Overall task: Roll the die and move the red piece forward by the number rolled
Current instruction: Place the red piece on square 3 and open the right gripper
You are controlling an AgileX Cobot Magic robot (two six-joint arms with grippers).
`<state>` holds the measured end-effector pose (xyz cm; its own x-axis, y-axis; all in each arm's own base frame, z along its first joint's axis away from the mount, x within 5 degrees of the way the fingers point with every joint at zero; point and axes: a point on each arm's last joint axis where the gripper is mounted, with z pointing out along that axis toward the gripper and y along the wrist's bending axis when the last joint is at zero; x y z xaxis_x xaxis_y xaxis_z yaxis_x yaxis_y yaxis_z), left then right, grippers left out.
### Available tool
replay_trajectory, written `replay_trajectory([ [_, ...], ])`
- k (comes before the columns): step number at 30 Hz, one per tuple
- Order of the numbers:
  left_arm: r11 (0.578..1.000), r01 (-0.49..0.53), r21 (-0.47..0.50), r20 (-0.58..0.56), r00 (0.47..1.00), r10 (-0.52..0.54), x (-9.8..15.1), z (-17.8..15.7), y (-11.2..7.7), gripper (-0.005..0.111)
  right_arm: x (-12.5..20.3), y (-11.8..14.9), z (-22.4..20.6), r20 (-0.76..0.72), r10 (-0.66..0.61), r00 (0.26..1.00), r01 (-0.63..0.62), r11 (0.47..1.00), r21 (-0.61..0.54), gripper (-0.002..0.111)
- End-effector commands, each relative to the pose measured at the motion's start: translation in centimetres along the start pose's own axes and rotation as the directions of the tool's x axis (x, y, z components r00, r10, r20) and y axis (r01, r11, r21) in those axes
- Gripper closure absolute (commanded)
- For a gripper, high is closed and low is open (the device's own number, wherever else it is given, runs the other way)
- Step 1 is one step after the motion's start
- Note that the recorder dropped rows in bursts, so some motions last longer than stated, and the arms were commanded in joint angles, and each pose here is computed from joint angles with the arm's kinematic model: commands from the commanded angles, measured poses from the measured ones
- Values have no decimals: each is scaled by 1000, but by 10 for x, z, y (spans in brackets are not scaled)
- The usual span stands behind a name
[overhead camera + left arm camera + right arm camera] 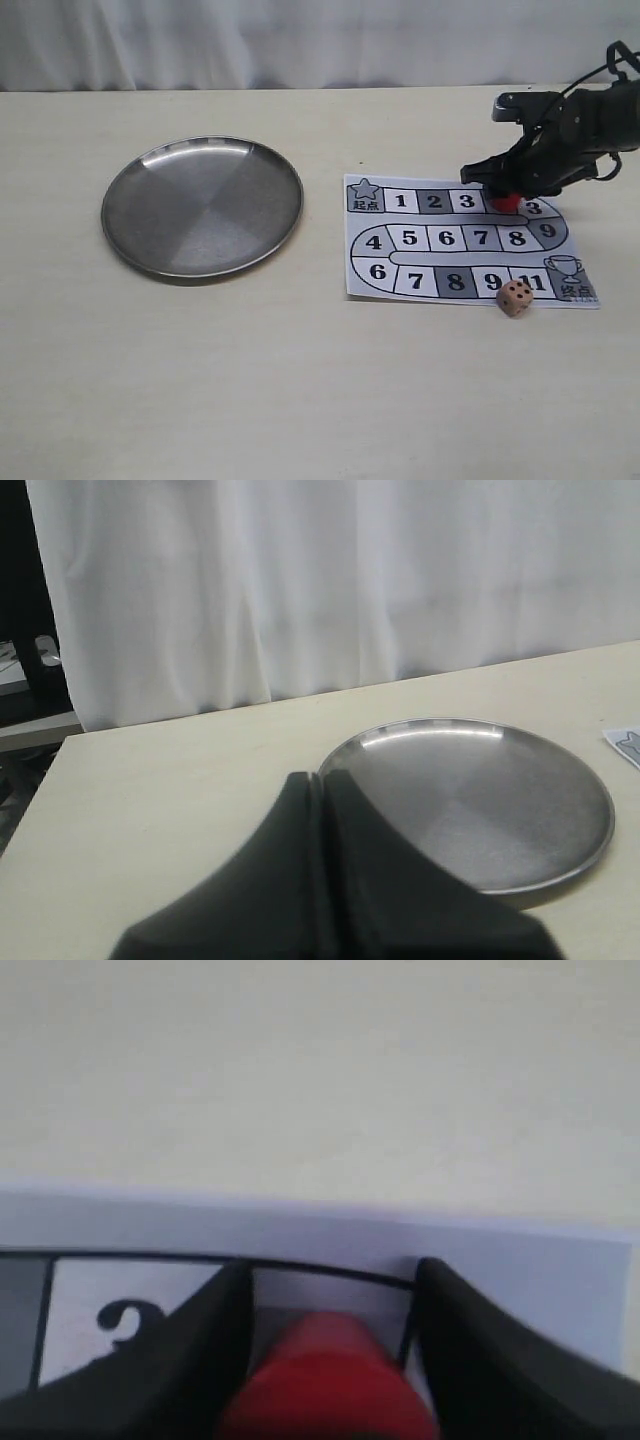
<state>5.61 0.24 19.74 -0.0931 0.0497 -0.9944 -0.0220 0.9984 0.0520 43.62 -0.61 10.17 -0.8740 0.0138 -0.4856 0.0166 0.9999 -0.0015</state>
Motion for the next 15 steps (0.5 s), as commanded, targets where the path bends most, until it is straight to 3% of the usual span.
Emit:
replay_trajectory([
  [1,1000,6,2,8,1000,-6,0,0,0,107,5,-3,4,-26,0,1000,0,1000,5,44],
  [5,1000,6,2,8,1000,-6,0,0,0,107,-6,-3,-9,31,7,1000,-7,1000,3,32],
  [9,1000,6,2,8,1000,-6,0,0,0,107,-34,-4,-70,162,8,987,-9,1000,3,39],
  [10,1000,6,2,8,1000,-6,0,0,0,107,-39,-4,-87,188,8,982,-9,1000,3,45],
  [13,1000,6,2,8,1000,-6,0,0,0,107,-51,-4,-172,292,-40,956,36,999,21,91],
  [14,1000,6,2,8,1000,-6,0,0,0,107,-51,-4,-189,310,-40,950,35,999,22,101],
  [15,1000,6,2,8,1000,-6,0,0,0,107,-49,-4,-206,326,-40,945,35,999,22,104],
])
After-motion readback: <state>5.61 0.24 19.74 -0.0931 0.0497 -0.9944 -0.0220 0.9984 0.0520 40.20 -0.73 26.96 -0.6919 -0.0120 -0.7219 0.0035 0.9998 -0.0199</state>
